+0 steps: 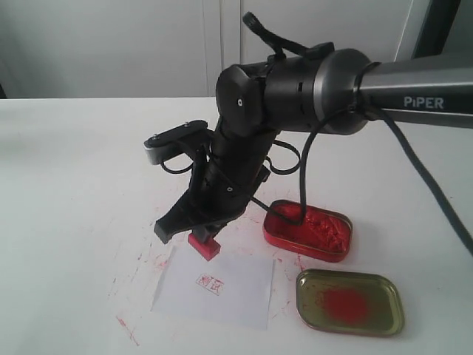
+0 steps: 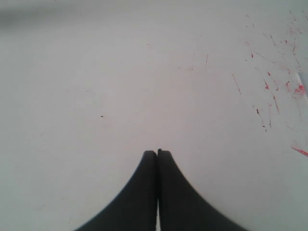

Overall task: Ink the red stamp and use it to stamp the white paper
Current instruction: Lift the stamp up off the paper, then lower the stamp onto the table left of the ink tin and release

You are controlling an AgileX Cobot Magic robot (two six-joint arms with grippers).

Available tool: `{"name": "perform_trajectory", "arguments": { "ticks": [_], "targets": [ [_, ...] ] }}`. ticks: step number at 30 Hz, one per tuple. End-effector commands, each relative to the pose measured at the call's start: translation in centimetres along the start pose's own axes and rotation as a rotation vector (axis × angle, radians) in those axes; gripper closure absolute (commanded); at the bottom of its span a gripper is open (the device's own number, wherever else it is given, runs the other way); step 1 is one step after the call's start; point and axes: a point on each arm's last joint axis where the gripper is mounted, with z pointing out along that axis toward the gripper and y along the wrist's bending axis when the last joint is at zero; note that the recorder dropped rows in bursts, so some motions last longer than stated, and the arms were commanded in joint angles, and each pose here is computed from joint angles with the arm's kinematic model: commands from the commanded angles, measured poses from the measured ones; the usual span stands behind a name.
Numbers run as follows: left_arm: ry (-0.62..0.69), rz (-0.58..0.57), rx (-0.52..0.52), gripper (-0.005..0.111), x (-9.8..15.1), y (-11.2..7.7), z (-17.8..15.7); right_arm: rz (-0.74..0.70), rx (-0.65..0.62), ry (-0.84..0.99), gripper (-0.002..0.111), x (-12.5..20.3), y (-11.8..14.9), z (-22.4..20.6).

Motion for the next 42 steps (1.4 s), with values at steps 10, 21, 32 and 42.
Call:
{"name": "perform_trajectory", "arguments": {
  "ticks": [10, 21, 32, 42],
  "targets": [
    [-0.002, -0.009, 0.001, 0.107, 0.1, 0.0, 0.0, 0.042, -0.084, -0.109, 0.108, -0.3, -0.4, -3.5],
    [-0.002, -0.009, 0.001, 0.107, 0.1, 0.0, 0.0, 0.096, -0.184, -0.231, 0.108, -1.2, -1.1, -6.8],
    [-0.002, -0.009, 0.001, 0.107, 0.1, 0.0, 0.0, 0.147, -0.237, -0.360, 0.108, -2.5, -2.7, -8.3],
    [-0.002, -0.009, 0.001, 0.107, 0.1, 0.0, 0.0, 0.225, -0.298, -0.425, 0.108, -3.0, -5.2, -7.6]
  ]
}}
